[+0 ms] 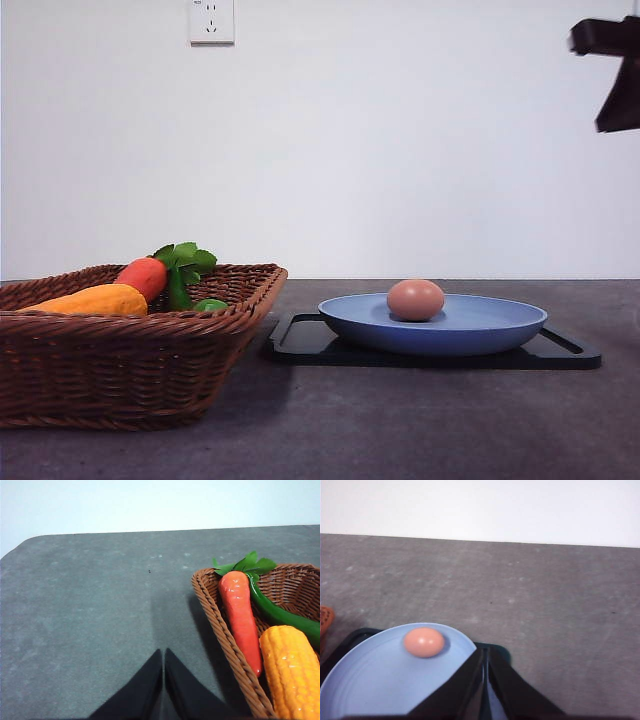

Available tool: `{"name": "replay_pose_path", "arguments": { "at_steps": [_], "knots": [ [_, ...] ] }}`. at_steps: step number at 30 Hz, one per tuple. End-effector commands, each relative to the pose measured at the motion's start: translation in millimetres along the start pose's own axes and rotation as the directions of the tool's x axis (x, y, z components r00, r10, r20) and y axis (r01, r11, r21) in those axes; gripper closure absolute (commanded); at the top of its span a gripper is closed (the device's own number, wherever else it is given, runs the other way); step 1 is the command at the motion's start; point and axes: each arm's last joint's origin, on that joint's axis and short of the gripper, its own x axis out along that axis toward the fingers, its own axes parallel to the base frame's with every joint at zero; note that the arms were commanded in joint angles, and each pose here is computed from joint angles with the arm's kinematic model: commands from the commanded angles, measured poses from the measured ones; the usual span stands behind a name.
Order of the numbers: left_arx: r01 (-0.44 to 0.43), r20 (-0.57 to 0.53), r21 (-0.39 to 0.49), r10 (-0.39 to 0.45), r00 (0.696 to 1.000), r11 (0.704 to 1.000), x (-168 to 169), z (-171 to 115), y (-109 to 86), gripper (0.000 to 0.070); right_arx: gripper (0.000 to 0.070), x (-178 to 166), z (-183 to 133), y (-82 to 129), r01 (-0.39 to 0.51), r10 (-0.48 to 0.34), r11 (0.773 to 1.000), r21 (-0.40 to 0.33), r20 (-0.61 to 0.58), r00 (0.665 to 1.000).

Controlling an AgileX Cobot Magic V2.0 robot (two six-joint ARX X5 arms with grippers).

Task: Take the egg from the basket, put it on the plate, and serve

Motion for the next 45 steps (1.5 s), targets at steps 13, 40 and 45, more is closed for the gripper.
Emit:
{"name": "replay_pose_path", "arguments": {
  "at_steps": [13,40,45],
  "knots": [
    [-0.004,-0.01,-0.006,0.004,1.0,1.0,3,-8,0.1,0.07,0.07,-52,-30,-40,0.142,-0.133,0.99,-0.011,0.276,0.952],
    [-0.004,-0.01,-0.005,0.004,1.0,1.0,3,-8,0.1,0.07,0.07,-49,-96,-50,-0.028,0.028,1.0,0.01,0.041,0.999],
    [-0.004,-0.01,-0.006,0.004,1.0,1.0,3,-7,0.2,0.07,0.07,-49,-95,-50,-0.014,0.013,1.0,0.009,0.047,0.999]
  ]
}}
